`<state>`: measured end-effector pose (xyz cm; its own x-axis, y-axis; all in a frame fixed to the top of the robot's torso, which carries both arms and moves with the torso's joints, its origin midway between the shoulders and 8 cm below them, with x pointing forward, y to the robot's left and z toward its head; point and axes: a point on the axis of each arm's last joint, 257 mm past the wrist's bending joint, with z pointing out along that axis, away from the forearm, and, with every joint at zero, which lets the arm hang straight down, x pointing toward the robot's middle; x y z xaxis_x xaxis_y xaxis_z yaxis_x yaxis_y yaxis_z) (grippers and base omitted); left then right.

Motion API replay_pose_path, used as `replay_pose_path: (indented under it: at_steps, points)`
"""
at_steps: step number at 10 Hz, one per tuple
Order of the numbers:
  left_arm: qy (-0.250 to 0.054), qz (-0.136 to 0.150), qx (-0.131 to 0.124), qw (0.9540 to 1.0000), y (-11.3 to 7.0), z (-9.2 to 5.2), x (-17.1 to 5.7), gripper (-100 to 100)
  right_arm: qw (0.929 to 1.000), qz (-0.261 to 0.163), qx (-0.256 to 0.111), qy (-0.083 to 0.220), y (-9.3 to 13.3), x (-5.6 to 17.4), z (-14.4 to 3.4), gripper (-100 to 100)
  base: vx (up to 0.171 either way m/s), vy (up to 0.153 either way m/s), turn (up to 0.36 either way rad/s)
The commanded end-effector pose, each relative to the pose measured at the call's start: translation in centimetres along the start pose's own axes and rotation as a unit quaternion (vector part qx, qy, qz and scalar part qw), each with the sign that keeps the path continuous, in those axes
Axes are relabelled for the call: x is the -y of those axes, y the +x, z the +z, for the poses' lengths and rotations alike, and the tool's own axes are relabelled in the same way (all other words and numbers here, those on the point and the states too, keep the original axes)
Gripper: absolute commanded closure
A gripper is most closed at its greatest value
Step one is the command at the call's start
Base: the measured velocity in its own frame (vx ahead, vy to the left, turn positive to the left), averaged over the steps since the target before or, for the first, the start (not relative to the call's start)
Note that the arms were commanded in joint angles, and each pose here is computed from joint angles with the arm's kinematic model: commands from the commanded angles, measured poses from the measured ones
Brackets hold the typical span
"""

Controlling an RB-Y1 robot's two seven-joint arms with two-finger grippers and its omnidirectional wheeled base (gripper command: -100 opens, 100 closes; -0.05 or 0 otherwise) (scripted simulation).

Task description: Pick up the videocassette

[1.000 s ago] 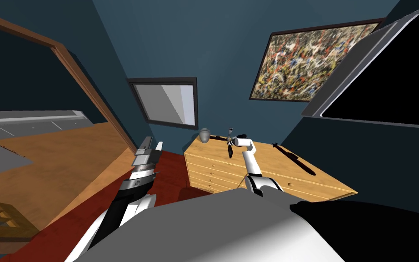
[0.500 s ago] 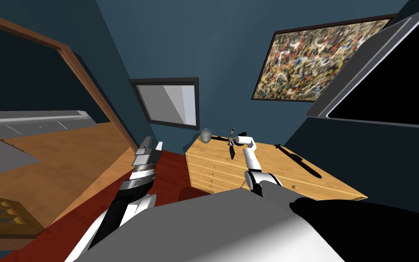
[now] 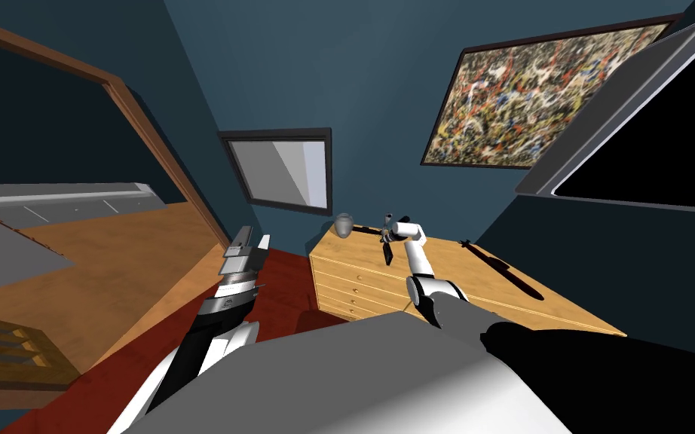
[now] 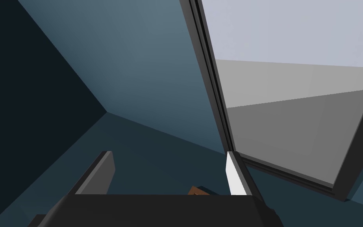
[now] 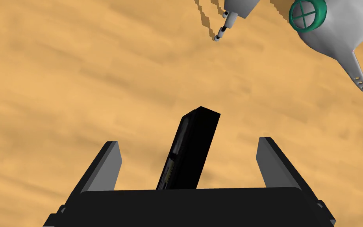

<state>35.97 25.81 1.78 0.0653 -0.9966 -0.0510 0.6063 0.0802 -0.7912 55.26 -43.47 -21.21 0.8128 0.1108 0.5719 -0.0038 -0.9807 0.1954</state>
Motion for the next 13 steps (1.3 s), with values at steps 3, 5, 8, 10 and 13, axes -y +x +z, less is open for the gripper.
replay_pose_path:
  at_steps: [3, 5, 8, 10, 13]
  points:
    - [0.0, 0.0, 0.0, 1.0, 0.0, 0.0, 0.0, 0, 0.9968, 0.046, 0.064, 0.012, -2.5, -0.6, 0.1, -100, 0.031, 0.019, 0.025]
    - [0.0, 0.0, 0.0, 1.0, 0.0, 0.0, 0.0, 0, 0.9925, 0.073, 0.097, 0.016, -3.6, -1.1, -0.1, -100, 0.028, 0.014, 0.024]
    - [0.0, 0.0, 0.0, 1.0, 0.0, 0.0, 0.0, 0, 0.981, 0.123, 0.149, 0.017, -5.4, -2.0, -0.7, -100, 0.032, 0.013, 0.024]
    - [0.0, 0.0, 0.0, 1.0, 0.0, 0.0, 0.0, 0, 0.9727, 0.145, 0.18, 0.019, -6.6, -2.3, -1.2, -100, 0.027, 0.009, 0.021]
    - [0.0, 0.0, 0.0, 1.0, 0.0, 0.0, 0.0, 0, 0.9559, 0.182, 0.23, 0.021, -8.5, -2.6, -2.2, -100, 0.029, 0.005, 0.024]
